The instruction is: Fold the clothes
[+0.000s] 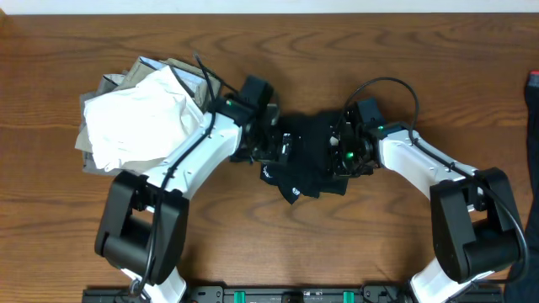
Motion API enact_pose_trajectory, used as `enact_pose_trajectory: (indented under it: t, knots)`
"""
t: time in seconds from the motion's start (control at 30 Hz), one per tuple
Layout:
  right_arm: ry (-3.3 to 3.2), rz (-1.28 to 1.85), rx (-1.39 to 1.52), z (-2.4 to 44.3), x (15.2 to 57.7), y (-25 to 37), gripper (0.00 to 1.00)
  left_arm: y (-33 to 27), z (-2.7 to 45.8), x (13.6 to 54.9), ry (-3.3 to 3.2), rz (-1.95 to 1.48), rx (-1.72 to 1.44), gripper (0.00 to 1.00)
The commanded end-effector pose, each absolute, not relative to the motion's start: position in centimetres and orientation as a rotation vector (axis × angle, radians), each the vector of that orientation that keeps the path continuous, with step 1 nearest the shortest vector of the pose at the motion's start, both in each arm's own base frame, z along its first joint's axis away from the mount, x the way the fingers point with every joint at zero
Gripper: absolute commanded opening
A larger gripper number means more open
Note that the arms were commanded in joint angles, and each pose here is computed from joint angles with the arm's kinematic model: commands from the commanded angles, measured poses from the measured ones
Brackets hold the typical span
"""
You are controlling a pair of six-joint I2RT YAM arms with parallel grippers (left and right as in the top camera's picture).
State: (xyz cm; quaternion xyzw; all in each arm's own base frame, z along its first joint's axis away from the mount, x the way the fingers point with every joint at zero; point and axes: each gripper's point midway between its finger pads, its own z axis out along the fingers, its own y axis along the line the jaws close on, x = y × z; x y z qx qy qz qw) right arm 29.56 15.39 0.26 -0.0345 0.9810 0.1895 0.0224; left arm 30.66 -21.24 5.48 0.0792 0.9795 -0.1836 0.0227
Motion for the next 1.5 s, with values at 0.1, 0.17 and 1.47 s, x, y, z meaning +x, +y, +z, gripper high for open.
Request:
enact_pose_trajectory:
  t: [0.1,0.17,1.47]
  knots:
    - [3.150,0.314,-0.026,-3.0,28.0,11.8,0.14,-21.2,2.3,27.2,3.161,-0.642,0.225,0.57]
    - [3.144,0.316,-0.026,-3.0,28.1,11.8,0.14,-20.8,1.4,26.7,3.192,-0.618,0.221,0.25]
    - [3.204,0.286,0.046,-3.0,27.2,9.6,0.23,-24.8,0.4,29.1,3.069,-1.250,0.075,0.98]
